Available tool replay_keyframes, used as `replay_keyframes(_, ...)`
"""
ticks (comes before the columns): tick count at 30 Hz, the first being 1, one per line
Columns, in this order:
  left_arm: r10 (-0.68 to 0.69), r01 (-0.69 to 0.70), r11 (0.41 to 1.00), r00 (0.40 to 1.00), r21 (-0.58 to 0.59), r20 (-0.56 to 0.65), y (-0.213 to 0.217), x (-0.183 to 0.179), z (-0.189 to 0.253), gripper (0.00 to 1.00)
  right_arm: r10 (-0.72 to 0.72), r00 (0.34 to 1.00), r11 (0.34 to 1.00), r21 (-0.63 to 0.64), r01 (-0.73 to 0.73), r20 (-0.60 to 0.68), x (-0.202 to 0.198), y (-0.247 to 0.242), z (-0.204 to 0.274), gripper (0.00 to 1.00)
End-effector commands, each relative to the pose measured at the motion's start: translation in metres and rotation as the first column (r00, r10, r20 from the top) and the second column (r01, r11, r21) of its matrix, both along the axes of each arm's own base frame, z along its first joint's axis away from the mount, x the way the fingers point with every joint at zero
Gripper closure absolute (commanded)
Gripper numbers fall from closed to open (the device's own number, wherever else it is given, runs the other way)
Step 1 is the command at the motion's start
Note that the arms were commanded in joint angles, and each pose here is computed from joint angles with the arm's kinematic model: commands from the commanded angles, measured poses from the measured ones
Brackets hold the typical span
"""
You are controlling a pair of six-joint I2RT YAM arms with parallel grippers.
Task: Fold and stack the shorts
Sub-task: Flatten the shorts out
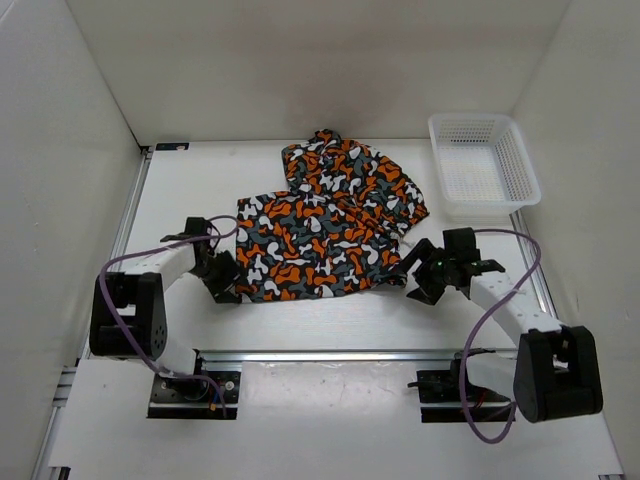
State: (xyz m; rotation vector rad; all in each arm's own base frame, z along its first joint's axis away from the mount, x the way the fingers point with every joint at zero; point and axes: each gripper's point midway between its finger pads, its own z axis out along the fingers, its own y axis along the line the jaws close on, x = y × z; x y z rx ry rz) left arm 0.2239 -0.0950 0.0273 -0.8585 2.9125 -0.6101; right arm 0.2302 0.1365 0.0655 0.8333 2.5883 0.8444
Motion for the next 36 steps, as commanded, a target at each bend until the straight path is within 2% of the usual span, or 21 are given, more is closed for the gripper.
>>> replay_keyframes(1, -0.028, 0.028, 1.000, 0.998, -0.009, 0.060, -0.004, 0.024, 0.004, 0.68, 0.016, 0.998, 1.000, -0.009, -0.016, 0.053, 0.026, 0.003, 0.005, 0.18)
replay_keyframes(2, -0.028, 0.028, 1.000, 0.997, -0.009, 0.066, -0.005, 0.030, 0.006, 0.79, 0.029, 0.998, 0.999, -0.024, -0.028, 0.054, 0.028, 0.004, 0.004, 0.21)
replay_keyframes(3, -0.039, 0.039, 0.999, 0.998, -0.007, 0.058, -0.004, 0.031, 0.003, 0.88, 0.033, 0.998, 0.997, -0.071, -0.029, 0.051, 0.034, 0.001, 0.001, 0.33)
replay_keyframes(6, -0.049, 0.048, 0.999, 0.994, 0.005, 0.095, -0.003, 0.049, 0.009, 0.90, 0.025, 0.999, 0.986, -0.166, -0.022, 0.020, 0.045, -0.011, -0.006, 0.64)
replay_keyframes(7, -0.041, 0.042, 0.999, 0.990, -0.005, 0.134, -0.003, 0.063, 0.021, 0.90, 0.047, 0.996, 0.980, -0.198, -0.032, 0.072, 0.064, -0.013, 0.011, 0.87)
replay_keyframes(9, -0.032, 0.038, 0.999, 0.985, -0.032, 0.172, -0.004, 0.077, 0.037, 0.90, 0.062, 0.995, 0.952, -0.305, -0.034, 0.084, 0.079, -0.027, 0.026, 1.00)
replay_keyframes(10, -0.021, 0.029, 0.999, 0.971, -0.031, 0.239, -0.001, 0.098, 0.061, 0.90, 0.071, 0.979, 0.948, -0.318, -0.008, 0.188, 0.107, -0.026, 0.068, 1.00)
replay_keyframes(14, 0.003, -0.015, 0.999, 0.930, 0.030, 0.369, 0.017, 0.131, 0.133, 0.90, 0.143, 0.944, 0.894, -0.447, 0.006, 0.299, 0.134, -0.037, 0.134, 1.00)
replay_keyframes(15, 0.005, -0.021, 0.999, 0.919, 0.039, 0.394, 0.019, 0.134, 0.147, 0.90, 0.151, 0.921, 0.886, -0.463, 0.036, 0.359, 0.144, -0.040, 0.165, 1.00)
replay_keyframes(18, 0.018, -0.050, 0.997, 0.889, 0.058, 0.458, 0.030, 0.131, 0.183, 0.90, 0.231, 0.912, 0.819, -0.574, 0.006, 0.338, 0.126, -0.041, 0.178, 0.98)
replay_keyframes(19, 0.017, -0.051, 0.997, 0.881, 0.058, 0.473, 0.030, 0.130, 0.188, 0.90, 0.234, 0.929, 0.800, -0.600, -0.016, 0.287, 0.113, -0.046, 0.163, 0.95)
replay_keyframes(20, 0.019, -0.056, 0.996, 0.883, 0.065, 0.469, 0.032, 0.124, 0.189, 0.90, 0.227, 0.933, 0.790, -0.613, -0.009, 0.280, 0.101, -0.053, 0.161, 0.89)
replay_keyframes(21, 0.012, -0.054, 0.995, 0.885, 0.078, 0.466, 0.033, 0.112, 0.184, 0.90, 0.223, 0.942, 0.782, -0.623, -0.020, 0.250, 0.088, -0.056, 0.150, 0.63)
replay_keyframes(22, 0.012, -0.053, 0.995, 0.890, 0.078, 0.455, 0.033, 0.104, 0.179, 0.90, 0.215, 0.965, 0.770, -0.635, -0.071, 0.153, 0.064, -0.063, 0.113, 0.46)
replay_keyframes(24, 0.011, -0.066, 0.990, 0.921, 0.126, 0.390, 0.040, 0.075, 0.146, 0.90, 0.140, 0.982, 0.781, -0.623, -0.032, 0.124, 0.034, -0.074, 0.092, 0.22)
replay_keyframes(27, 0.036, -0.103, 0.975, 0.947, 0.197, 0.321, 0.056, 0.055, 0.108, 0.90, 0.007, 0.996, 0.815, -0.578, 0.043, 0.084, -0.007, -0.089, 0.056, 0.22)
replay_keyframes(28, 0.036, -0.093, 0.975, 0.962, 0.200, 0.270, 0.056, 0.045, 0.089, 0.90, -0.021, 0.992, 0.853, -0.516, 0.084, 0.127, -0.008, -0.085, 0.059, 0.27)
replay_keyframes(30, 0.037, -0.083, 0.976, 0.974, 0.202, 0.222, 0.056, 0.041, 0.073, 0.90, -0.024, 0.992, 0.884, -0.461, 0.078, 0.121, -0.014, -0.079, 0.049, 0.32)
replay_keyframes(33, 0.039, -0.087, 0.972, 0.976, 0.216, 0.214, 0.058, 0.044, 0.071, 0.90, -0.002, 0.993, 0.949, -0.313, 0.039, 0.116, -0.013, -0.051, 0.048, 0.32)
replay_keyframes(35, 0.051, -0.100, 0.971, 0.973, 0.216, 0.223, 0.062, 0.047, 0.073, 0.90, 0.020, 0.998, 0.980, -0.199, -0.006, 0.067, -0.022, -0.030, 0.033, 0.27)
replay_keyframes(36, 0.052, -0.104, 0.969, 0.973, 0.224, 0.223, 0.063, 0.047, 0.073, 0.90, -0.004, 0.996, 0.994, -0.105, 0.013, 0.086, -0.015, -0.016, 0.034, 0.23)
